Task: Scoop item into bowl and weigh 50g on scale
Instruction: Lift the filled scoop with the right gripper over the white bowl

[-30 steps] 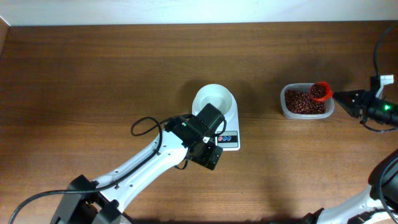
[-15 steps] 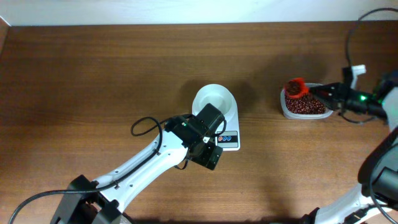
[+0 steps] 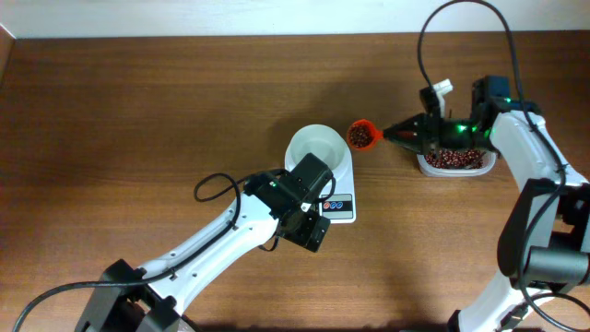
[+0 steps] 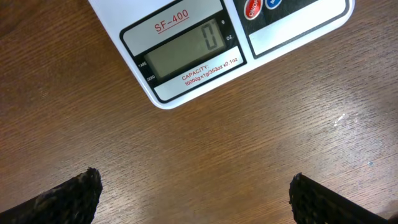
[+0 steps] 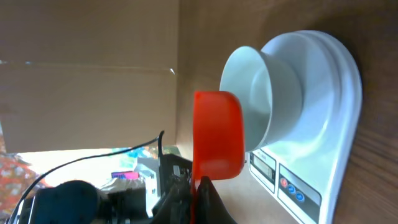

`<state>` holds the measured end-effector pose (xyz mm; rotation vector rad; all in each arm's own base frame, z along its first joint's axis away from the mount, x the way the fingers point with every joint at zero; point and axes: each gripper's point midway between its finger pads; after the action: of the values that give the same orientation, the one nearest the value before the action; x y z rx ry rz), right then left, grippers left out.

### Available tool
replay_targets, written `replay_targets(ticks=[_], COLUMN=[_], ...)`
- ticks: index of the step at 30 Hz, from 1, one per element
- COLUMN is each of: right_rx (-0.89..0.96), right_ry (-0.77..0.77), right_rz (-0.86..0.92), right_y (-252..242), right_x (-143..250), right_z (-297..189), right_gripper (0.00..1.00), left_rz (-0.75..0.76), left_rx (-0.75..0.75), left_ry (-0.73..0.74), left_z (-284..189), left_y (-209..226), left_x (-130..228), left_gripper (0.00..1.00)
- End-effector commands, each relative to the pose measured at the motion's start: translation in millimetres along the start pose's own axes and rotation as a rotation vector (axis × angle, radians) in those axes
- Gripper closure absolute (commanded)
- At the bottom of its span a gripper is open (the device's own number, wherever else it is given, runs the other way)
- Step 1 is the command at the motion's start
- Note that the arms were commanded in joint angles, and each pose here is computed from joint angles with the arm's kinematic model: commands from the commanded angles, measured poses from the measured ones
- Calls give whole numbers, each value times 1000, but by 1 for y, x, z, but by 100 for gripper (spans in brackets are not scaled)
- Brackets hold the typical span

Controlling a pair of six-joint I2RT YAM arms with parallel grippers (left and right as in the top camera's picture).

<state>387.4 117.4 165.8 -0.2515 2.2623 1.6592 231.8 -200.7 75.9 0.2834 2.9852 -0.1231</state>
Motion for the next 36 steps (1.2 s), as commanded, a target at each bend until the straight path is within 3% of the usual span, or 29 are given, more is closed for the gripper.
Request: replay_targets(ticks=[1,13,21,28,36], right_rx=[-52,-31,117,189,435], right_ry=[26,60,92,98,212], right_rz=[33,-46,-103,-202,-355], right_y=[11,17,4,32,32], right_x=[1,-10,-6,-25,-25], right_z=[18,56,74,71,61], right_gripper=[96,96,96,96,96], left_rz=[4,4,4,4,4], left_rx=[-5,-5,-5,-5,-5], left_ry=[-9,-9,-9,-9,-9], left_z=[-1,-1,-1,-1,-1], left_y=[1,1,1,1,1], left_x=[1,1,1,1,1], left_gripper=[1,1,1,1,1])
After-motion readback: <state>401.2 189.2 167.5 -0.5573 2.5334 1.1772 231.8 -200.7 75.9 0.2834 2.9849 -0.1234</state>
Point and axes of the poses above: each gripper's point midway between its finger pads, its own z axis out along the fingers, its own y axis along the line the jaws close on, x = y × z, and after that the axes turned 15 degrees about -z, right-handed
